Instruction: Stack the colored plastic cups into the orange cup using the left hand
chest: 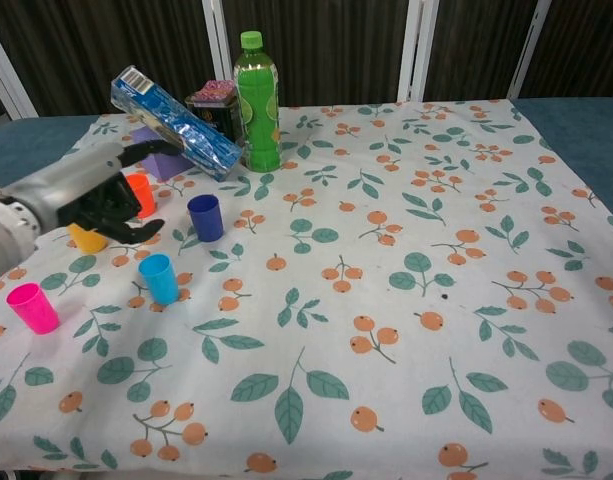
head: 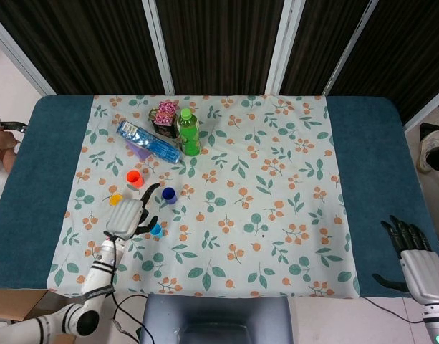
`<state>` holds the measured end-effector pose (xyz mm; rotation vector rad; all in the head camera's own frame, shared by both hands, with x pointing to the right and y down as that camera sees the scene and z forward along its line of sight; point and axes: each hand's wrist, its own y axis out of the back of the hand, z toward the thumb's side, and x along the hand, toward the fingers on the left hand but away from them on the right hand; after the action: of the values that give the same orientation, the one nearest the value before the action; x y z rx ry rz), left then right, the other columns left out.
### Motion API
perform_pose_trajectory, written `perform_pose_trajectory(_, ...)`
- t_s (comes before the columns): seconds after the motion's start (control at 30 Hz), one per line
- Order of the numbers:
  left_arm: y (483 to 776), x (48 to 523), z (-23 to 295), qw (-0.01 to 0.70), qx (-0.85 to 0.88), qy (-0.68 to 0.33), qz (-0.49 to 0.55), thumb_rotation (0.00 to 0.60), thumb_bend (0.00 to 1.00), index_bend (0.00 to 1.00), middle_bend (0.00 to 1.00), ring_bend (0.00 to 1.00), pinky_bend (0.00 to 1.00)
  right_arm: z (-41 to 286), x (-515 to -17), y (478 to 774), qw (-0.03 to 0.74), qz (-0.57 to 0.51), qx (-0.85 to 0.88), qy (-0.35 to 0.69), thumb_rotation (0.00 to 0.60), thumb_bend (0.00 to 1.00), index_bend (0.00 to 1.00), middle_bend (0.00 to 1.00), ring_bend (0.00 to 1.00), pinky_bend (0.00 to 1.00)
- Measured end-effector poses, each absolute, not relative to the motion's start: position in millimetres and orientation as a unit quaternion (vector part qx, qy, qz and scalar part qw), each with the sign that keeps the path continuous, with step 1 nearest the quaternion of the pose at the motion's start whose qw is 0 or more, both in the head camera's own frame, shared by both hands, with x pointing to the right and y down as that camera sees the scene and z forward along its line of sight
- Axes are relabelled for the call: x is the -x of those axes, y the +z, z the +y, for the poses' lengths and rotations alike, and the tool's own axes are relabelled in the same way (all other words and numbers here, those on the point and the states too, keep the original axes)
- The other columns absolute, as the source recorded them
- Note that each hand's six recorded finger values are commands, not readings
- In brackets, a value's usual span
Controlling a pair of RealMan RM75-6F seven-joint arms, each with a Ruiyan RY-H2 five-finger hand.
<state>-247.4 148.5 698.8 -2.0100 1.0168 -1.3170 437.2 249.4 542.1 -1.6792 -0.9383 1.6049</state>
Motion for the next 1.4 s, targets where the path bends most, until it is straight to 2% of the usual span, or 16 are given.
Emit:
perform_pose_trajectory(0.17,724,225,137,0.256,0.737,-0.512,0.359,0.6,0.37,0.16,1.0,1.0,1.0,249,-440,540,0.311,-0.359,0.635,0.609,0.6,0.15,0.0,0.0,0.0,0.0)
perform_pose_trajectory(0.37,742,218,127,0.253,0.724,-0.532,0.359,0.6,0.37,0.19,1.0,1.0,1.0,249,-440,537,0.311,-0.362,0.636,0.606,0.6,0.15,0.0,0.0,0.0,0.0)
perform_pose_trajectory(0.7,758,222,121,0.252,0.709,-0.553,0.358,0.6,0.36,0.33,1.0,1.0,1.0,249,-443,533,0.31,-0.368,0.637,0.602,0.6,0.15,0.0,0.0,0.0,0.0)
perform_pose_trajectory(0.9,761,219,119,0.242,0.714,-0.546,0.366,0.6,0.36,0.39,1.0,1.0,1.0,249,-443,532,0.311,-0.37,0.636,0.602,0.6,0.15,0.0,0.0,0.0,0.0)
perform_pose_trajectory(1.13,762,219,113,0.234,0.713,-0.539,0.384,0.6,0.36,0.53,1.0,1.0,1.0,249,-444,531,0.311,-0.371,0.636,0.601,0.6,0.15,0.0,0.0,0.0,0.0)
perform_pose_trajectory(1.4,740,238,84,0.245,0.692,-0.527,0.429,0.6,0.37,0.56,1.0,1.0,1.0,249,-445,528,0.31,-0.374,0.636,0.599,0.6,0.15,0.0,0.0,0.0,0.0)
